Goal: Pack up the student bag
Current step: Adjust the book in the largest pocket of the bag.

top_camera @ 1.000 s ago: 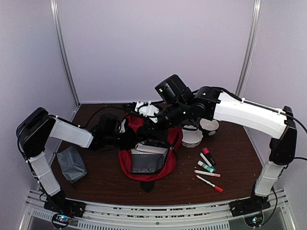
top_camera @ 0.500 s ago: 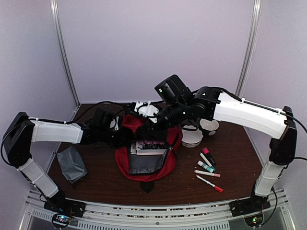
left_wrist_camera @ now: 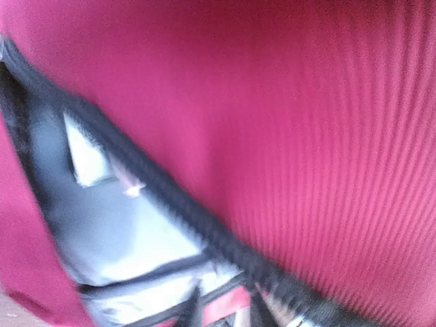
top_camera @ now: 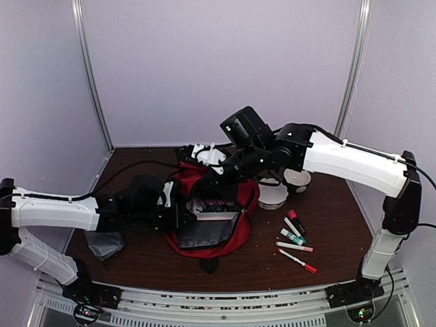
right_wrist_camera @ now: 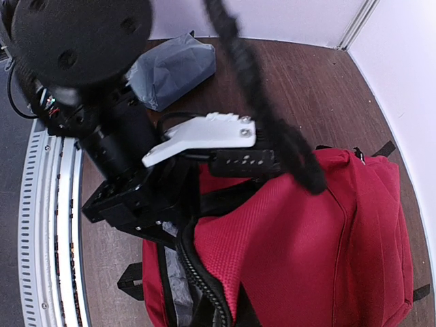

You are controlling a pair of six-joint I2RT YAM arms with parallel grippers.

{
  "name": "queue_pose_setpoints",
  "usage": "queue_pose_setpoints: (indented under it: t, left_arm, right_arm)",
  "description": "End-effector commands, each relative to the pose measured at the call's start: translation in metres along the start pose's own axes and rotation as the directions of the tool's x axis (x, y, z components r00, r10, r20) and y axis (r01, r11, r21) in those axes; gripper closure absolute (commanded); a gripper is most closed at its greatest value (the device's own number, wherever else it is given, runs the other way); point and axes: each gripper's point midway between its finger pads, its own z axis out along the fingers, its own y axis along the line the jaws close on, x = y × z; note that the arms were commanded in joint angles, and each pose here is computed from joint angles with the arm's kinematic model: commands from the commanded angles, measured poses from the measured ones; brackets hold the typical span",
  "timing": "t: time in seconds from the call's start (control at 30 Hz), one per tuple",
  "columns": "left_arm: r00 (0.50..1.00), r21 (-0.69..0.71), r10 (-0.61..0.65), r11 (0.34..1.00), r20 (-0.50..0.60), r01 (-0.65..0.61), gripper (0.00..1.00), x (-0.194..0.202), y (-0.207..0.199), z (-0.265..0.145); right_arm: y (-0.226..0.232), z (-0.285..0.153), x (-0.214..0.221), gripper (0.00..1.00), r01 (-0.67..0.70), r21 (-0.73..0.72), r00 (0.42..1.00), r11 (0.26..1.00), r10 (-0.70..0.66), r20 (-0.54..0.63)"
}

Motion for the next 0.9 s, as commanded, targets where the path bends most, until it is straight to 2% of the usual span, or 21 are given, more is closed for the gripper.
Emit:
queue_pose_setpoints:
  t: [0.0,0.3,0.6,0.87]
  left_arm:
    - [0.989,0.077,-0.075,0.995,0.130,0.065,1.00,0.001,-0.010,0.016]
    - [0.962,0.131,-0.178,0.980,0.207,0.153,1.00,0.003,-0.014,0.063]
    - [0.910,0.098,-0.258,0.966,0.325,0.239,1.00,-0.034,0.019,0.087]
    - [0.909,0.087,-0.250,0.968,0.334,0.235,1.00,-0.059,0.022,0.110]
  right_arm:
    - [-0.001,-0.005,-0.017,1.00,-0.012,-0.003,0.998,1.000,0.013,0.056]
    - [0.006,-0.001,-0.014,1.00,-0.026,-0.048,0.998,0.999,0.029,0.053]
    - [0.012,0.000,-0.009,1.00,-0.022,-0.075,0.999,0.997,0.026,0.045]
    - [0.013,-0.003,-0.006,1.00,-0.006,-0.064,0.999,0.998,0.009,0.048]
